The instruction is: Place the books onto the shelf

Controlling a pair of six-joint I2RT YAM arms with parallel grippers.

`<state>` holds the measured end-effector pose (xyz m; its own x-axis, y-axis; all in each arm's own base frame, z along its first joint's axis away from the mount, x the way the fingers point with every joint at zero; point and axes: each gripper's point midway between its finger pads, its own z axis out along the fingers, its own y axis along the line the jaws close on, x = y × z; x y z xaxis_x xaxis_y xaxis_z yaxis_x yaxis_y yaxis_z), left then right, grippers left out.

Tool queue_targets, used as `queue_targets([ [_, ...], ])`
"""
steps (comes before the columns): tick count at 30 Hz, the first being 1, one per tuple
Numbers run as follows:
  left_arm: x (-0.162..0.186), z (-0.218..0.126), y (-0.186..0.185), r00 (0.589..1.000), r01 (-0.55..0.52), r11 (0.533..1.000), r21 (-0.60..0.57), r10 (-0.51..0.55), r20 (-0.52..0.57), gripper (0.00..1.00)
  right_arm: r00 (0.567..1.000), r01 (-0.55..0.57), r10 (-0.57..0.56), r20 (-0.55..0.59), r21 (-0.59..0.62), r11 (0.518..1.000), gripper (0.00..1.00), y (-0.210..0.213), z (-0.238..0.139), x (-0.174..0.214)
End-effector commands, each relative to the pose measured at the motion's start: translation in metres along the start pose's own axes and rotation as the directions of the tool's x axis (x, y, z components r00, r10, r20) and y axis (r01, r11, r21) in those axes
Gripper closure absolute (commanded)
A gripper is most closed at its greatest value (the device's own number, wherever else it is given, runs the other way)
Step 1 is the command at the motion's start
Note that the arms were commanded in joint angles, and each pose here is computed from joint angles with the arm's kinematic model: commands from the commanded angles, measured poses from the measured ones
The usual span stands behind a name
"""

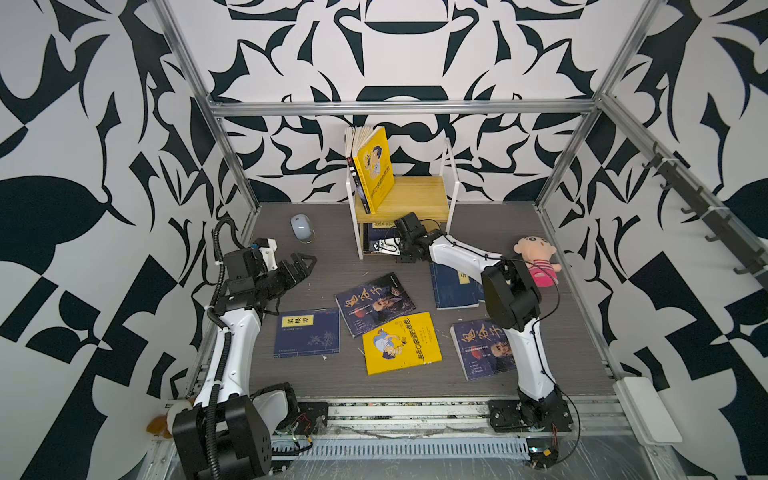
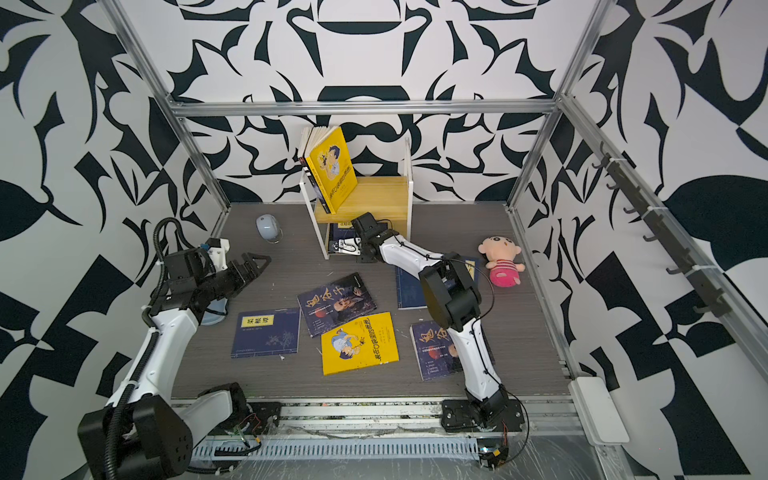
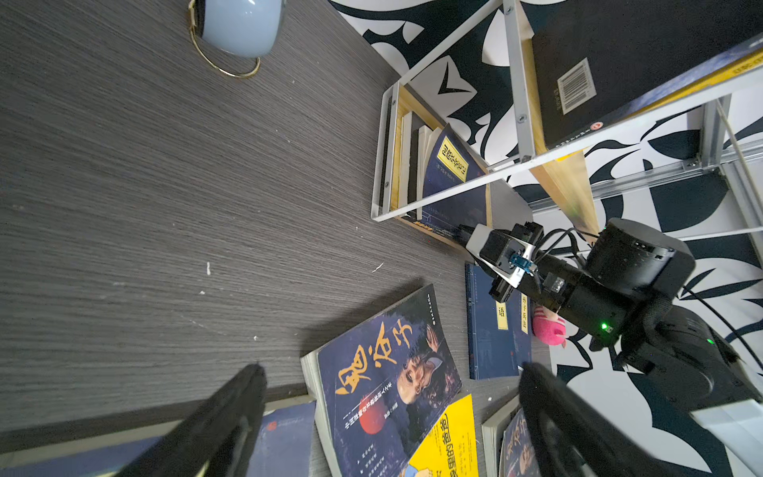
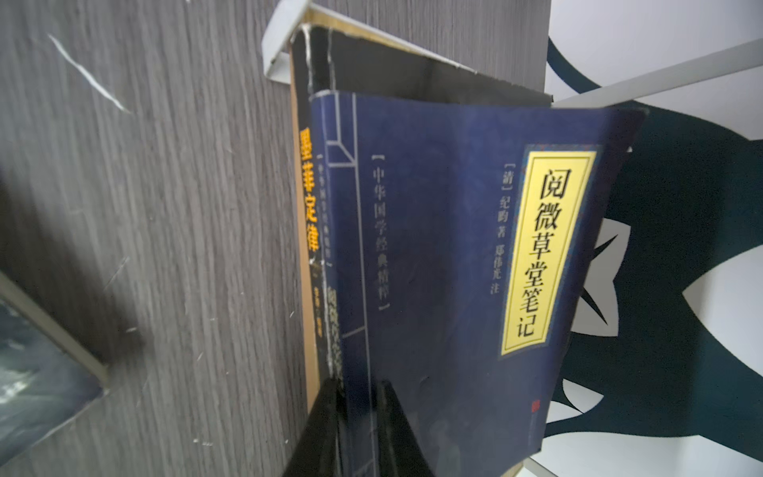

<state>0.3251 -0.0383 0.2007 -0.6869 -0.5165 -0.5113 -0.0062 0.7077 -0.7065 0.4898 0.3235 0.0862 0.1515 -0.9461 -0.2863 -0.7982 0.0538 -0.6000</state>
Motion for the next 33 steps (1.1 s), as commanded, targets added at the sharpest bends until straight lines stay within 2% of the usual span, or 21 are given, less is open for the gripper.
queue_targets([
  [1, -0.001, -0.001, -0.001, 1.000, -0.009, 1.000, 0.004, 0.009, 0.001, 0.00, 0.999, -0.033, 0.030, 0.038, 0.074, 0.997, 0.82, -0.029, -0.012, -0.013],
  [4, 0.000, -0.001, 0.000, 1.000, -0.007, 1.000, 0.003, 0.007, -0.001, 0.00, 0.999, -0.033, 0.030, 0.041, 0.076, 0.997, 0.82, -0.030, -0.014, -0.014],
  [8, 0.002, 0.001, 0.001, 1.000, 0.000, 1.000, 0.006, 0.000, -0.010, 0.00, 0.995, -0.074, 0.068, 0.072, 0.079, 0.994, 0.71, -0.036, -0.030, -0.023],
  [12, 0.021, 0.008, 0.001, 0.997, 0.032, 0.999, 0.012, -0.031, -0.076, 0.00, 0.966, -0.215, 0.212, 0.149, 0.010, 0.976, 0.61, -0.032, -0.068, -0.037],
  [16, 0.057, 0.023, -0.007, 0.979, 0.066, 0.998, 0.024, -0.060, -0.196, 0.00, 0.909, -0.373, 0.379, 0.176, -0.064, 0.926, 0.50, -0.015, -0.102, -0.040],
  [17, 0.065, 0.025, -0.008, 0.971, 0.085, 0.996, 0.023, -0.078, -0.226, 0.00, 0.885, -0.423, 0.431, 0.176, -0.079, 0.902, 0.46, -0.009, -0.109, -0.039],
  [19, 0.083, 0.030, -0.010, 0.952, 0.120, 0.993, 0.013, -0.111, -0.285, 0.00, 0.815, -0.541, 0.550, 0.180, -0.101, 0.835, 0.28, 0.002, -0.120, -0.034],
  [20, 0.091, 0.032, -0.011, 0.943, 0.126, 0.992, 0.008, -0.117, -0.311, 0.00, 0.775, -0.596, 0.604, 0.185, -0.107, 0.796, 0.26, 0.005, -0.125, -0.032],
  [23, 0.126, 0.036, -0.012, 0.903, 0.137, 0.991, 0.006, -0.122, -0.411, 0.00, 0.648, -0.724, 0.739, 0.184, -0.155, 0.673, 0.26, 0.021, -0.138, -0.024],
  [25, 0.153, 0.039, -0.010, 0.860, 0.180, 0.984, -0.006, -0.161, -0.485, 0.00, 0.547, -0.799, 0.823, 0.156, -0.199, 0.568, 0.28, 0.033, -0.143, -0.021],
  [28, 0.174, 0.043, -0.006, 0.827, 0.224, 0.974, -0.014, -0.198, -0.526, 0.03, 0.413, -0.873, 0.906, 0.090, -0.245, 0.422, 0.33, 0.050, -0.140, -0.017],
  [30, 0.180, 0.044, -0.001, 0.818, 0.235, 0.971, -0.042, -0.221, -0.532, 0.05, 0.341, -0.903, 0.939, 0.045, -0.260, 0.341, 0.36, 0.060, -0.134, -0.014],
  [32, 0.184, 0.045, 0.006, 0.813, 0.238, 0.968, -0.075, -0.241, -0.529, 0.08, 0.318, -0.906, 0.948, -0.004, -0.295, 0.303, 0.38, 0.074, -0.129, -0.015],
  [33, 0.187, 0.045, 0.007, 0.810, 0.240, 0.967, -0.087, -0.249, -0.532, 0.10, 0.275, -0.925, 0.961, -0.030, -0.282, 0.255, 0.39, 0.079, -0.123, -0.010],
])
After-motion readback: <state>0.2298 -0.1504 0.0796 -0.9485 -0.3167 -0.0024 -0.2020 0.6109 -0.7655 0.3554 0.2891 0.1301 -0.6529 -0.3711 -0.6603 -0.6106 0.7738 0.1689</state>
